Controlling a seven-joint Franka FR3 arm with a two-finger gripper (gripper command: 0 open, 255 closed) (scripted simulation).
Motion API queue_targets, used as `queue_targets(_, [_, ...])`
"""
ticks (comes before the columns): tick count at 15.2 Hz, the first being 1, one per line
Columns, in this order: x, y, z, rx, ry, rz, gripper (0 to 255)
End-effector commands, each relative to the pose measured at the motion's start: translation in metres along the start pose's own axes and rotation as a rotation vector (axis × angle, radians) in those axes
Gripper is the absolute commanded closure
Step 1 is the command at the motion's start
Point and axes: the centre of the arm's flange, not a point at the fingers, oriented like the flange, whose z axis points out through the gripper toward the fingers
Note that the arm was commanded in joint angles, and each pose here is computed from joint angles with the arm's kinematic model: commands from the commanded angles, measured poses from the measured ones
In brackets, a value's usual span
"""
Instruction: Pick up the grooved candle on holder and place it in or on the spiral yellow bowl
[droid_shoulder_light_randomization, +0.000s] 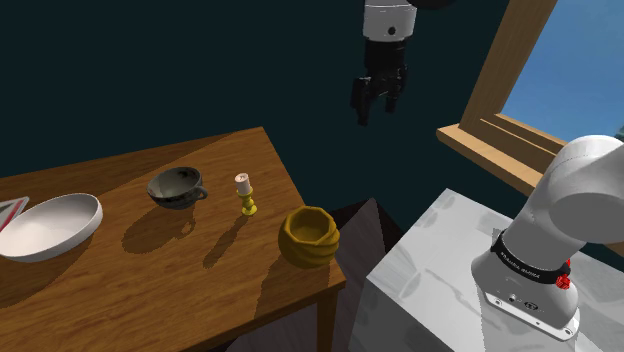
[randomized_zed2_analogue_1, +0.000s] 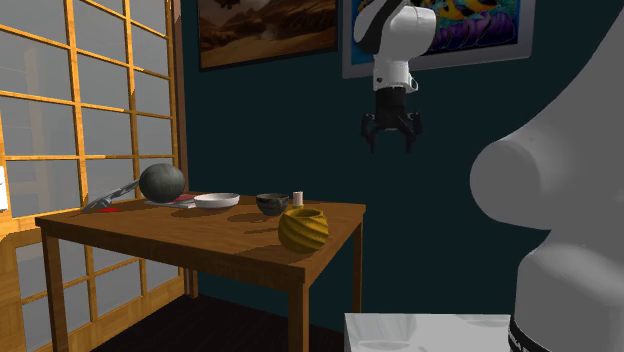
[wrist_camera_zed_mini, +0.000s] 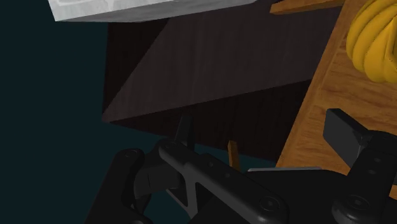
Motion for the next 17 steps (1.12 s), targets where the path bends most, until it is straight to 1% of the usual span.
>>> queue_targets(1, [0.010, -0.022, 0.009, 0.001, 0.004, 0.001, 0])
queue_targets(17, [0.106, -0.192, 0.085, 0.002, 0.026, 0.007, 0])
